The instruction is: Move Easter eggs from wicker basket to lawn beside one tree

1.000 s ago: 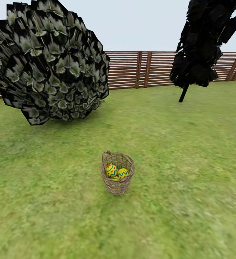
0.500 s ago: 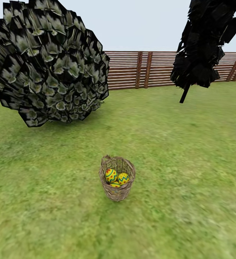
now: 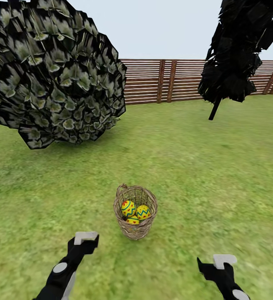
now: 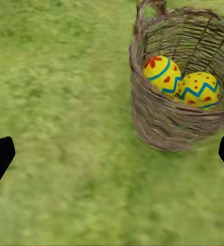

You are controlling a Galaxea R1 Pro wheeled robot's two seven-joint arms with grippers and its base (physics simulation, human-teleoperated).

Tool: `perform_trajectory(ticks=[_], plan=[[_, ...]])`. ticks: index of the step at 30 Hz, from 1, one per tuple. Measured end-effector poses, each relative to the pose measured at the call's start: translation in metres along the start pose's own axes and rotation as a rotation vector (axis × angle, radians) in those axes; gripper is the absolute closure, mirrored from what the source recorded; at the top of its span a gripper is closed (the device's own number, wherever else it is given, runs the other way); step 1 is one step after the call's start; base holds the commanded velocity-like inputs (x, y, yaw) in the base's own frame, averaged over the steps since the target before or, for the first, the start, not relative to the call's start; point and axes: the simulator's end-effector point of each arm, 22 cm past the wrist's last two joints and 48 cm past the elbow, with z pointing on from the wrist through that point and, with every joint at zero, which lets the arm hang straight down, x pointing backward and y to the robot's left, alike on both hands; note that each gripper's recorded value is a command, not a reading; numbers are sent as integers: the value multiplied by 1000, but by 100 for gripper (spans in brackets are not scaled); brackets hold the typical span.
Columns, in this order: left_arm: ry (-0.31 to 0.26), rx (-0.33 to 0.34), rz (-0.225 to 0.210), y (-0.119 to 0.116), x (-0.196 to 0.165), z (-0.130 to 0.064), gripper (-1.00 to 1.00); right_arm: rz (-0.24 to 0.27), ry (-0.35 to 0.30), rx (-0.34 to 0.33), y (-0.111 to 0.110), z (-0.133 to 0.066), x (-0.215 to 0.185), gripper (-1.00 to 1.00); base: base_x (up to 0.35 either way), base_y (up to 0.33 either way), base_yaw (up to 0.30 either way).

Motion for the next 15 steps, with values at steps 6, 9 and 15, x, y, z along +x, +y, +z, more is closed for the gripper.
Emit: perform_trajectory(ticks=[6, 9, 15], plan=[[-163, 10, -24, -5, -115, -12, -100, 6, -136, 4, 0, -10, -64, -100, 0, 0, -4], [-162, 29, -48, -14, -124, -15, -100, 6, -152, 4, 0, -11, -70, -100, 0, 0, -136], [-187, 41, -39, -18, -135, -19, -100, 6, -162, 4, -2, -13, -73, -100, 0, 0, -248]])
